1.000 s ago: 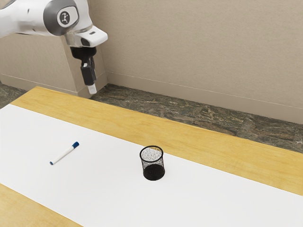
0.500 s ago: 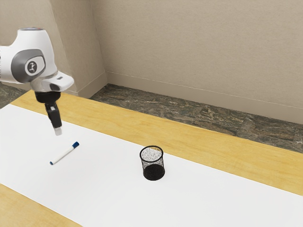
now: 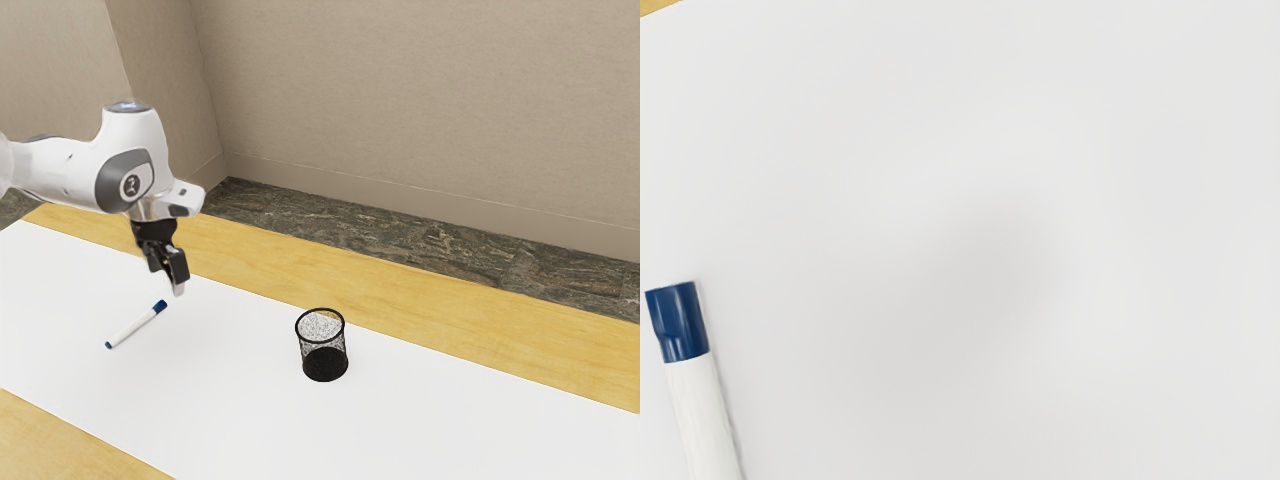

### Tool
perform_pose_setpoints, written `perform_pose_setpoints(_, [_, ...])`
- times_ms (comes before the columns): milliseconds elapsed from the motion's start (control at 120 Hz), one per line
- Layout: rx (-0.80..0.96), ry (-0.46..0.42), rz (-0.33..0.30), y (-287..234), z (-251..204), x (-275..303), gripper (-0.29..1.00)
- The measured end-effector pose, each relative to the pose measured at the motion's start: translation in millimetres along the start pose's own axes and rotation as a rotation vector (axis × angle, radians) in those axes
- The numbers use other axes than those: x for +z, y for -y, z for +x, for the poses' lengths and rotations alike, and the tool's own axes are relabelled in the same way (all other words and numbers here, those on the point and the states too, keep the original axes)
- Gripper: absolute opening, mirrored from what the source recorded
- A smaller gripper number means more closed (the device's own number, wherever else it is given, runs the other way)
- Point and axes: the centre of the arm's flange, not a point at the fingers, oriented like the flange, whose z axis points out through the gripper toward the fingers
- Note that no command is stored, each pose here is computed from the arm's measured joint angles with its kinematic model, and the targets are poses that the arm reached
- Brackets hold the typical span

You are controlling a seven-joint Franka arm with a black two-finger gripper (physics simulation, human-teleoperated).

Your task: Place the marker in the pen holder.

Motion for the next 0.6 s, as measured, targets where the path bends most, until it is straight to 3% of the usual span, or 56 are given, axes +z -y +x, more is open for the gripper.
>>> perform_pose_setpoints(150, [-0.079,0.046,-0.018,38,5,46,0.7])
perform_pose_setpoints(333, [-0.124,0.046,-0.025,58,-3,56,0.7])
perform_pose_setpoints(600, [-0.155,0.019,-0.009,76,-26,69,0.4])
